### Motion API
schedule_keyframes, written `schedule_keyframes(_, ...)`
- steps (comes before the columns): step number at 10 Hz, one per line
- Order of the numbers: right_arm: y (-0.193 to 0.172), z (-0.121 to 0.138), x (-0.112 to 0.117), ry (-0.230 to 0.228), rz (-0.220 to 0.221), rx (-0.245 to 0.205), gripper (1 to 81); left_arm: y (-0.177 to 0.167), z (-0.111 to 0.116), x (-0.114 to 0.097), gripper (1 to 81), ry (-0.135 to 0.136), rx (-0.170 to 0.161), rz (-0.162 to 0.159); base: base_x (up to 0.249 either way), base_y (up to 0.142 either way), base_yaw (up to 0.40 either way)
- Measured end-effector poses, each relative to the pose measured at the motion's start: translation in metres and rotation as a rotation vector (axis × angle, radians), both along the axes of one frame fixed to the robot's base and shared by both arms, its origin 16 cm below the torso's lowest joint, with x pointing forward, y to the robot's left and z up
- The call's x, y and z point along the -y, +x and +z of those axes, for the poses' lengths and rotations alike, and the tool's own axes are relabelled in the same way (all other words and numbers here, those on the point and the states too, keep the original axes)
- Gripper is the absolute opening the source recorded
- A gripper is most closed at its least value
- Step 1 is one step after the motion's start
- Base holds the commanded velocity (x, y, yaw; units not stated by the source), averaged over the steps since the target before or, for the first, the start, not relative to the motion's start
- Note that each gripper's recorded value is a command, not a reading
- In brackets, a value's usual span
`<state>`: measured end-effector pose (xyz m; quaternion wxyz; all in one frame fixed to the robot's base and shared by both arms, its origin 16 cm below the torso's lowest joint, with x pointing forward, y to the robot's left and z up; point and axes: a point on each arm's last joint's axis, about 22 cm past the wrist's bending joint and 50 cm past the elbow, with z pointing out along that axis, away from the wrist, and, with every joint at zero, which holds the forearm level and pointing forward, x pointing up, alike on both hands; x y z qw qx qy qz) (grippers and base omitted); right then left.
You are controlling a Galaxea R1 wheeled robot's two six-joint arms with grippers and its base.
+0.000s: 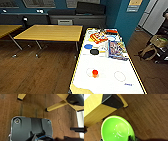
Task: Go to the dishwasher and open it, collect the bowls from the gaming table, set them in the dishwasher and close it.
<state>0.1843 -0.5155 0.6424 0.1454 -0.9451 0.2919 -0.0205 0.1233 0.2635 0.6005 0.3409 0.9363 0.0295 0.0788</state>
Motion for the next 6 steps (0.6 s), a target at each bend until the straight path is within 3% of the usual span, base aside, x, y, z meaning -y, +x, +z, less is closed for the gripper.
schedule_keyframes(1, -0.011, 0.001, 0.014, -0.027, 0.001, -0.014, 1.0, 0.018, 0.015, 0.001, 81.1, -0.019, 0.025, 0.000, 0.000, 0.000, 0.000)
schedule_keyframes(2, -0.015, -0.003, 0.009, -0.020, 0.007, -0.016, 1.0, 0.037, 0.031, 0.001, 81.1, -0.038, 0.046, -0.002, 0.000, 0.000, 0.000)
schedule_keyframes(5, -0.042, -0.041, -0.035, 0.031, 0.037, -0.018, 1.0, 0.106, 0.080, 0.001, 81.1, -0.073, 0.133, -0.029, 0.000, 0.000, 0.000)
schedule_keyframes(6, -0.051, -0.060, -0.063, 0.065, 0.045, -0.019, 1.0, 0.126, 0.094, 0.004, 81.1, -0.084, 0.154, -0.043, 0.000, 0.000, 0.000)
